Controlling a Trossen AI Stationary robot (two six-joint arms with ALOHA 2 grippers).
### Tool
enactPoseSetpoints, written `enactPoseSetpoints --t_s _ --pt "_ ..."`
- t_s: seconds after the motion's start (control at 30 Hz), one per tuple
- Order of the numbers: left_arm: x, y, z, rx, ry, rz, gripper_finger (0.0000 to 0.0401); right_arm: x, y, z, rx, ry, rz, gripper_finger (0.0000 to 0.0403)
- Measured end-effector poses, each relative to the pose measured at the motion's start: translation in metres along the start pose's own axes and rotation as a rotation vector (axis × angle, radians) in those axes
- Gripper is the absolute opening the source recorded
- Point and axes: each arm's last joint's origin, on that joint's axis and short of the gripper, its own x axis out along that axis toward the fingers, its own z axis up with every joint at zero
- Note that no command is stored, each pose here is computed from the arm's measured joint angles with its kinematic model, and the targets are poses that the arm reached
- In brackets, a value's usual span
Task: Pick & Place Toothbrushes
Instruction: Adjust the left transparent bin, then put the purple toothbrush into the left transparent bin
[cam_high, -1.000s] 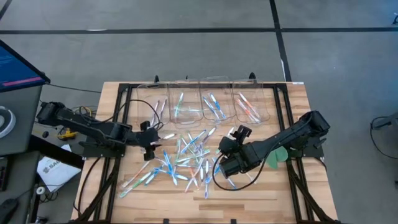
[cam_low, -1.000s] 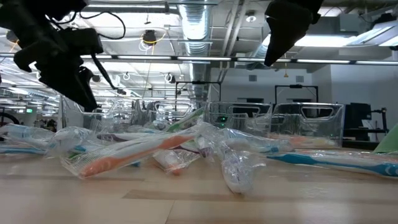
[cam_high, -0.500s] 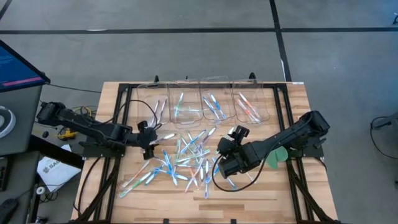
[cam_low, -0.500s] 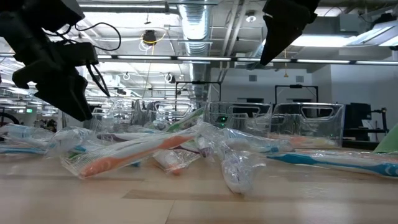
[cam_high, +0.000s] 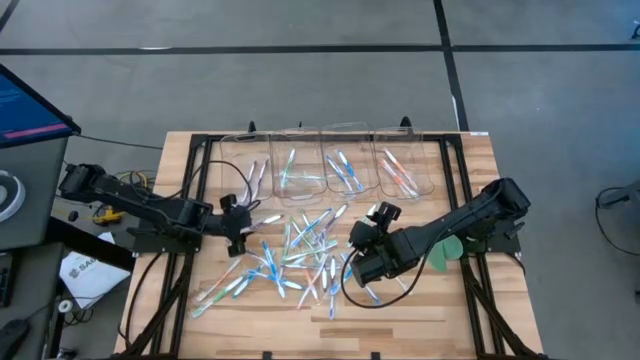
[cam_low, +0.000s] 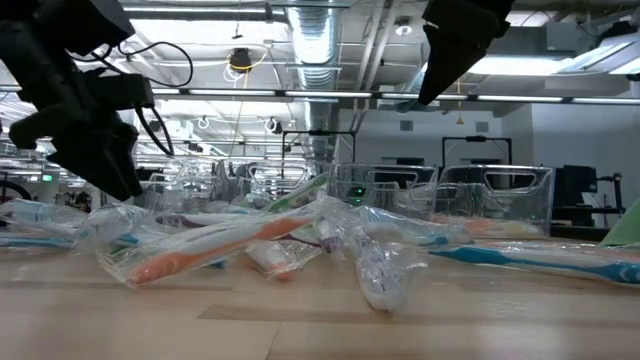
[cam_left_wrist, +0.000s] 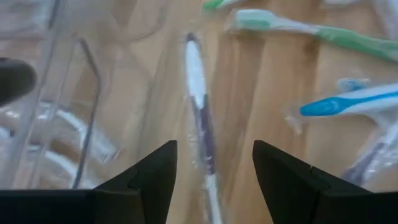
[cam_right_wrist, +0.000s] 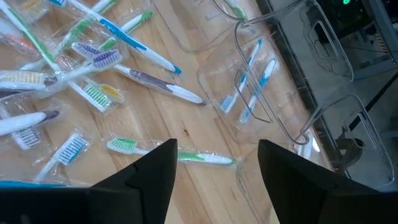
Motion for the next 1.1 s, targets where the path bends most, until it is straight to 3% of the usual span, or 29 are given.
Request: enactPoseSetpoints --t_s 0.43,0.8,0.93,1.1 --pt "0.0 0.005 0.001 -0.022 -0.06 0.188 0.0202 0.0 0.0 0.0 0.001 -0.001 0.001 0.0218" --pt "0.002 0.018 0.001 -0.119 -0.052 0.317 0.0198 0.002 0.003 0.0 -0.001 0.0 0.0 0.0218" --pt "0.003 0.018 0.001 -0.125 -0.042 0.296 0.0198 0.003 0.005 0.001 -0.023 -0.012 0.012 0.0218" --pt "0.001 0.008 0.0 -0.068 -0.023 0.153 0.0198 0.003 0.005 0.001 -0.026 -0.015 0.014 0.0218"
